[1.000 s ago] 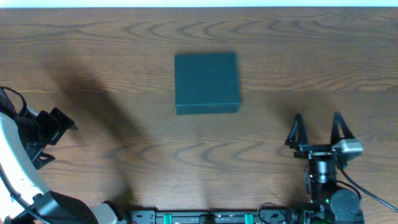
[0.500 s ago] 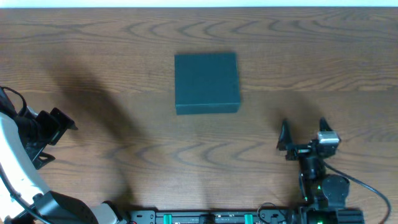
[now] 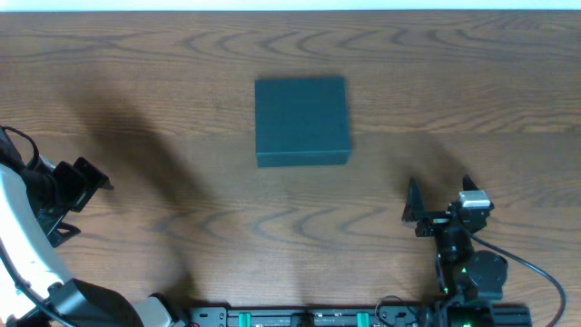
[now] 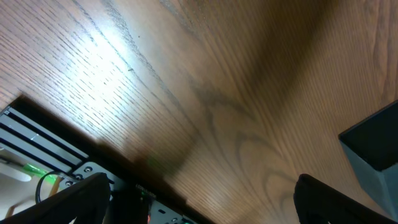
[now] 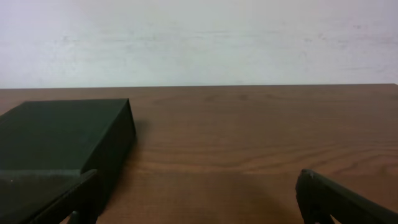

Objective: Pack container

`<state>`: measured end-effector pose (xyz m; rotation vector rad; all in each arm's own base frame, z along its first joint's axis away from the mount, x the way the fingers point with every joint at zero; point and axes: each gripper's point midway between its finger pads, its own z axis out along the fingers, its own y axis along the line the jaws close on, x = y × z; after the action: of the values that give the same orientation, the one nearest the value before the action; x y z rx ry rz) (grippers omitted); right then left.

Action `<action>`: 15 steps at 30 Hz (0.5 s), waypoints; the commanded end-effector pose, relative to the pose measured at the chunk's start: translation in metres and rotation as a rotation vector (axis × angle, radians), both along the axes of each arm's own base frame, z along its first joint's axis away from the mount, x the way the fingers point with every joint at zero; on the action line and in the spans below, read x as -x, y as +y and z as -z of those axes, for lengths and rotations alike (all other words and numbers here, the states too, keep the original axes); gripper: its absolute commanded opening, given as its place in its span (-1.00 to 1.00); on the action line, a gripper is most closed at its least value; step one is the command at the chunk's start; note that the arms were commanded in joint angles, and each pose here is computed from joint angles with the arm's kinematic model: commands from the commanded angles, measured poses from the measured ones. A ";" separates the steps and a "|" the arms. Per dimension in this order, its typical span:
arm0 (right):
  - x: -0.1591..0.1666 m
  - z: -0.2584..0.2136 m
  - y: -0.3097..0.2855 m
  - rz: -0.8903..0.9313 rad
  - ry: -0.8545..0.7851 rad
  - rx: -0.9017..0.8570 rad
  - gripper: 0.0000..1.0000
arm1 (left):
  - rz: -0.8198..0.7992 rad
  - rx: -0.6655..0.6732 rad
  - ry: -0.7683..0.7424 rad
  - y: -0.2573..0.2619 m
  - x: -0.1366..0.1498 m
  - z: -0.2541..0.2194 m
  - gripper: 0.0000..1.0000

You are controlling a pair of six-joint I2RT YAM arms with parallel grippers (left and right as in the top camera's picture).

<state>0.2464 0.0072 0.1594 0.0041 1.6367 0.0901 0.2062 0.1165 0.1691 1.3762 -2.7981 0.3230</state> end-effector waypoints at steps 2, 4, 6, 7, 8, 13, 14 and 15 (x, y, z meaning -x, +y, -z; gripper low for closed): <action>0.000 0.001 0.000 0.004 0.002 -0.002 0.98 | -0.004 -0.010 -0.006 0.002 0.000 -0.003 0.91; 0.000 0.001 0.000 0.004 0.002 -0.002 0.98 | -0.004 -0.011 -0.007 0.002 0.000 -0.003 0.90; 0.000 0.001 0.000 0.004 0.002 -0.002 0.98 | -0.004 -0.010 -0.007 0.002 0.000 -0.003 0.91; 0.000 0.001 0.000 0.004 0.002 -0.002 0.99 | -0.004 -0.011 -0.007 0.002 0.000 -0.003 0.90; 0.000 0.001 0.000 0.004 0.002 -0.002 0.99 | -0.004 -0.011 -0.007 0.002 0.000 -0.003 0.90; 0.000 0.001 0.000 0.004 0.002 -0.002 0.99 | 0.008 -0.035 -0.020 0.003 0.000 -0.006 0.90; 0.000 0.001 0.000 0.004 0.002 -0.002 0.99 | 0.013 -0.034 -0.070 0.001 -0.008 -0.010 0.90; 0.000 0.001 0.000 0.004 0.002 -0.002 0.99 | 0.032 -0.038 -0.137 -0.002 -0.019 -0.015 0.90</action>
<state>0.2464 0.0070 0.1593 0.0051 1.6371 0.0898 0.2133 0.1209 0.1710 1.3806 -2.8485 0.3145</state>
